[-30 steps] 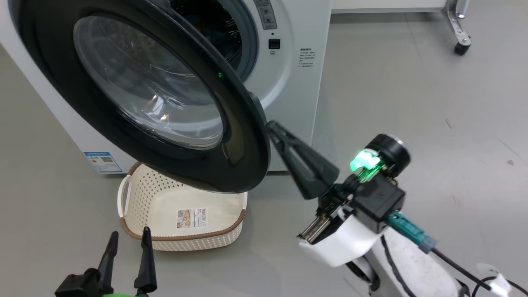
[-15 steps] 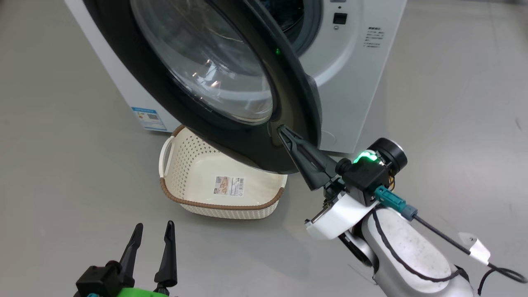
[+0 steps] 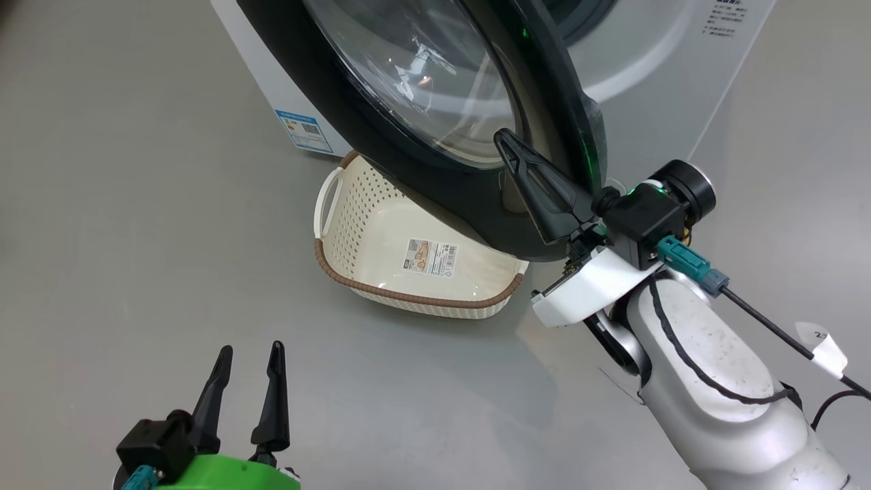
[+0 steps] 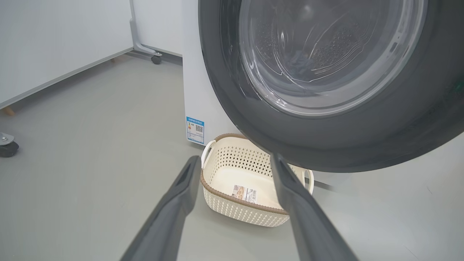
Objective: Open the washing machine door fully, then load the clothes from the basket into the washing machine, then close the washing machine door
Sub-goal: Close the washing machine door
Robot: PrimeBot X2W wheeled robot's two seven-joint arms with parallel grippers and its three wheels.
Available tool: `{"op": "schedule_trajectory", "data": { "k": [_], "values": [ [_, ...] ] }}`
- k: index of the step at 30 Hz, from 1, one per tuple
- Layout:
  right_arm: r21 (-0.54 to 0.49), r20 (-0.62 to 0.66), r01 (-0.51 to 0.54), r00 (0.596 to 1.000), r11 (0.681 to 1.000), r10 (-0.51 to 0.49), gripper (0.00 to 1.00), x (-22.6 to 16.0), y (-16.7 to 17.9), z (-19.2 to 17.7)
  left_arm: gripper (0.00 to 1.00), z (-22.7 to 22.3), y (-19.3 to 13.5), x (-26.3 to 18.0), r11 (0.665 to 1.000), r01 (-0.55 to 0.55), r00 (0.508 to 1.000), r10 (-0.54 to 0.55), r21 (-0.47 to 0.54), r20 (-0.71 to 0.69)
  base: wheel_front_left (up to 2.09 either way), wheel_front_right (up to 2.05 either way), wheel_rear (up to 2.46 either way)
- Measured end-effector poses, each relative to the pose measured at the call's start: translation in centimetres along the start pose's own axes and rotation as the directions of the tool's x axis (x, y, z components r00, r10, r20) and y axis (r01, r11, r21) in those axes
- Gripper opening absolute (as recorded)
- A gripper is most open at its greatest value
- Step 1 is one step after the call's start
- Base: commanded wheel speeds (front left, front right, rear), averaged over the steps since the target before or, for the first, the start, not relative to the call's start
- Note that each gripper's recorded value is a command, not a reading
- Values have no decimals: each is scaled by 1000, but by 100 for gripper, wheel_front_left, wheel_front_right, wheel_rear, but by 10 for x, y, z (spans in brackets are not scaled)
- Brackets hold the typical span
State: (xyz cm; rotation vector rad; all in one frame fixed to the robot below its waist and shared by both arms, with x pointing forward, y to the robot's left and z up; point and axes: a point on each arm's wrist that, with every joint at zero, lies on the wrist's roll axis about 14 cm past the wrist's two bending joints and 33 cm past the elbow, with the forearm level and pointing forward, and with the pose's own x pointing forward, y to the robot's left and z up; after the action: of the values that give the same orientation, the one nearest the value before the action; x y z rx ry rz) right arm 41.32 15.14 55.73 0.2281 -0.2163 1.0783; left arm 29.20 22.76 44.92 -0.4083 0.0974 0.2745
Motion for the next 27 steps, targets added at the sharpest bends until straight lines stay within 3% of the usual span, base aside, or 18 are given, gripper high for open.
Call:
{"op": "schedule_trajectory", "data": {
  "k": [17,27],
  "values": [
    [0,15,45,999,999,-45,0,16,-49,-14,100,-9,2,20,999,-20,999,19,-32,-36,0,0,0],
    [-70,45,70,997,995,-67,0,27,-92,-18,100,-23,-2,37,999,-15,997,12,-29,-80,0,0,0]
  ]
}}
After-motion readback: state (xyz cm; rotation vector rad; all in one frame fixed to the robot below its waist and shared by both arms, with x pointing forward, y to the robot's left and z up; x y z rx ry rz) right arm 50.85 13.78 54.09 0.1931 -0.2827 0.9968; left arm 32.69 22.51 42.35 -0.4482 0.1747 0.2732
